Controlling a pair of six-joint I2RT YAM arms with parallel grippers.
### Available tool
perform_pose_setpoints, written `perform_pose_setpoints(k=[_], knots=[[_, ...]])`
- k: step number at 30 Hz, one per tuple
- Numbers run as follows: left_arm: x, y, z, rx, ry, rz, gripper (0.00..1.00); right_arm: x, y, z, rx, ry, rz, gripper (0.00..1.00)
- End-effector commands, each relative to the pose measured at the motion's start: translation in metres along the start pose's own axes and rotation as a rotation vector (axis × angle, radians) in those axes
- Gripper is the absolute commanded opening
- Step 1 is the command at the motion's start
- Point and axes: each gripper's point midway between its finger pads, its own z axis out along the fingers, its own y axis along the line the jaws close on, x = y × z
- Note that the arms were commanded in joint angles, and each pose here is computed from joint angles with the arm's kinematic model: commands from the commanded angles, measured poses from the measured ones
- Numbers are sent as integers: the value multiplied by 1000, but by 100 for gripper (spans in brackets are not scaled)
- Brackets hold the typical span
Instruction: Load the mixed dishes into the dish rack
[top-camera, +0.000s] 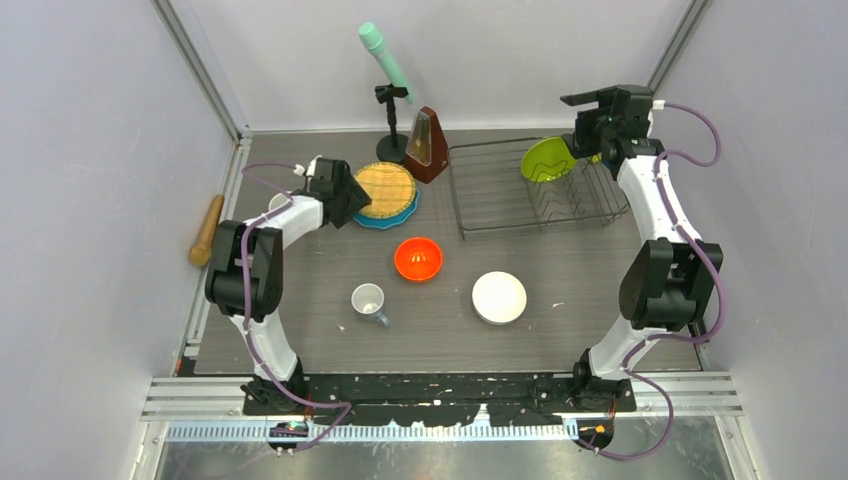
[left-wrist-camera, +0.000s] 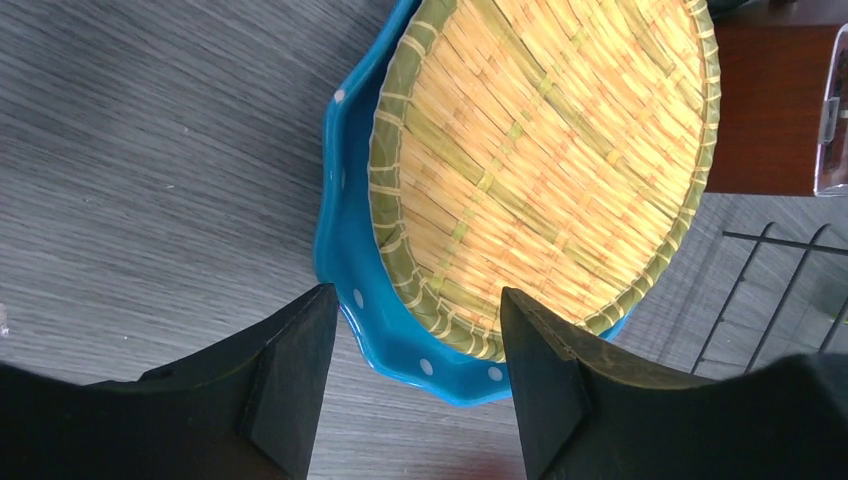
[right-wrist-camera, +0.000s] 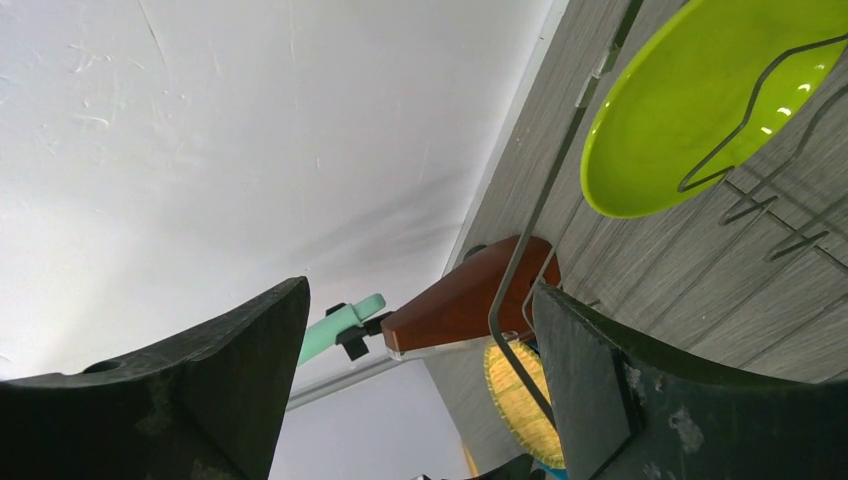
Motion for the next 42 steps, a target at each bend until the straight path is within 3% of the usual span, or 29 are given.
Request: perform_pose_setpoints(k=[1, 8, 13, 22, 42], knots=[[-16, -20, 7, 71, -27, -59, 62, 1, 30, -25, -102, -9, -25, 88], [-19, -23, 14, 72, -23, -57, 56, 5, 30, -30, -107, -1, -28, 88], [-36, -12, -3, 14, -112, -21, 56, 5, 31, -32, -112, -4, -33, 88], [-42, -26, -14, 61, -117, 0, 56, 8, 34, -30, -116, 0, -38, 88], [-20, -24, 33, 41, -12, -87, 58, 11, 31, -32, -111, 7, -41, 88]])
